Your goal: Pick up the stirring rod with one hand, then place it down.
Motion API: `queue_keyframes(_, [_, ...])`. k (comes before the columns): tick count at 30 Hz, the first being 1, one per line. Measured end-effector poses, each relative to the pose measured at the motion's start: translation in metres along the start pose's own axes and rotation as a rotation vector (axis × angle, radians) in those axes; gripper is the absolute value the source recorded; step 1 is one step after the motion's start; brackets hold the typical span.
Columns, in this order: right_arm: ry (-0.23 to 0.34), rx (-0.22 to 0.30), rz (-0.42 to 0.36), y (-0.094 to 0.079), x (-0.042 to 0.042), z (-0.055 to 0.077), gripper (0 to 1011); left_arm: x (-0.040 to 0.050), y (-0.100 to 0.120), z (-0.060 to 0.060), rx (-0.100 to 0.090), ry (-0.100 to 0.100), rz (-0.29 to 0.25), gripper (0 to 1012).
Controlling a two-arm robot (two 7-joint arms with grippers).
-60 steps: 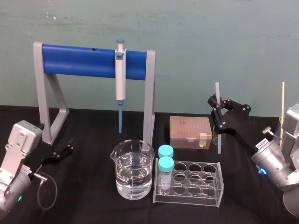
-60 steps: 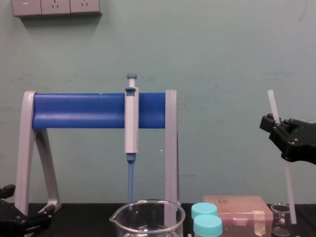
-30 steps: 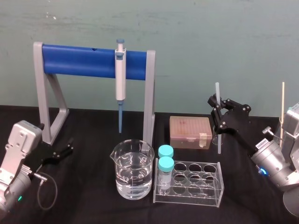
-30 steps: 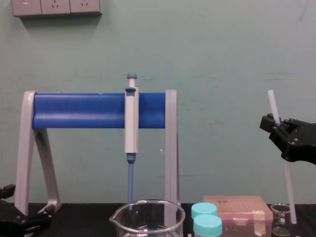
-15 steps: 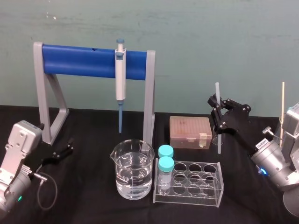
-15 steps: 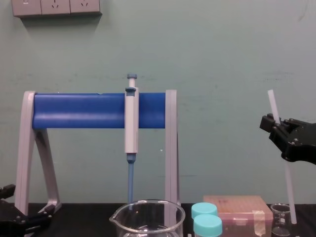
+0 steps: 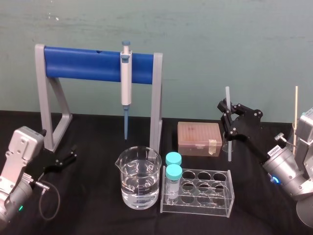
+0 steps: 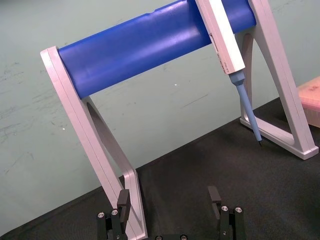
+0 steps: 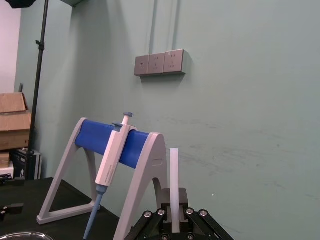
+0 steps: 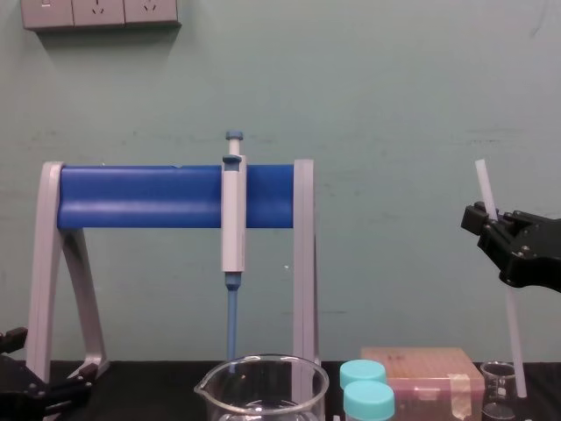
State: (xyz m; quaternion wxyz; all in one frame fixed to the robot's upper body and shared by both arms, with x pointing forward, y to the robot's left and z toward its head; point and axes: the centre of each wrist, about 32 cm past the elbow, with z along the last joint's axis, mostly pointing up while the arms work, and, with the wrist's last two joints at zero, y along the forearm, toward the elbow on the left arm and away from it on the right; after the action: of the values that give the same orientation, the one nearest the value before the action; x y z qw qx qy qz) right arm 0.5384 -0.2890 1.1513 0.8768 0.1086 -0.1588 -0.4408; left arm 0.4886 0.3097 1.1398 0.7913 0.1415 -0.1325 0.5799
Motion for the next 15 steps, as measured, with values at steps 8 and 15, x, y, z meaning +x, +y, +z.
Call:
queue_keyframes(8, [0.000, 0.000, 0.000, 0.0000, 0.0000, 0.0000, 70, 0.0000, 0.0000, 0.0000, 0.000, 0.000, 0.000, 1000])
queue_keyframes(15, [0.000, 0.000, 0.000, 0.0000, 0.0000, 0.0000, 70, 0.0000, 0.0000, 0.0000, 0.000, 0.000, 0.000, 1000])
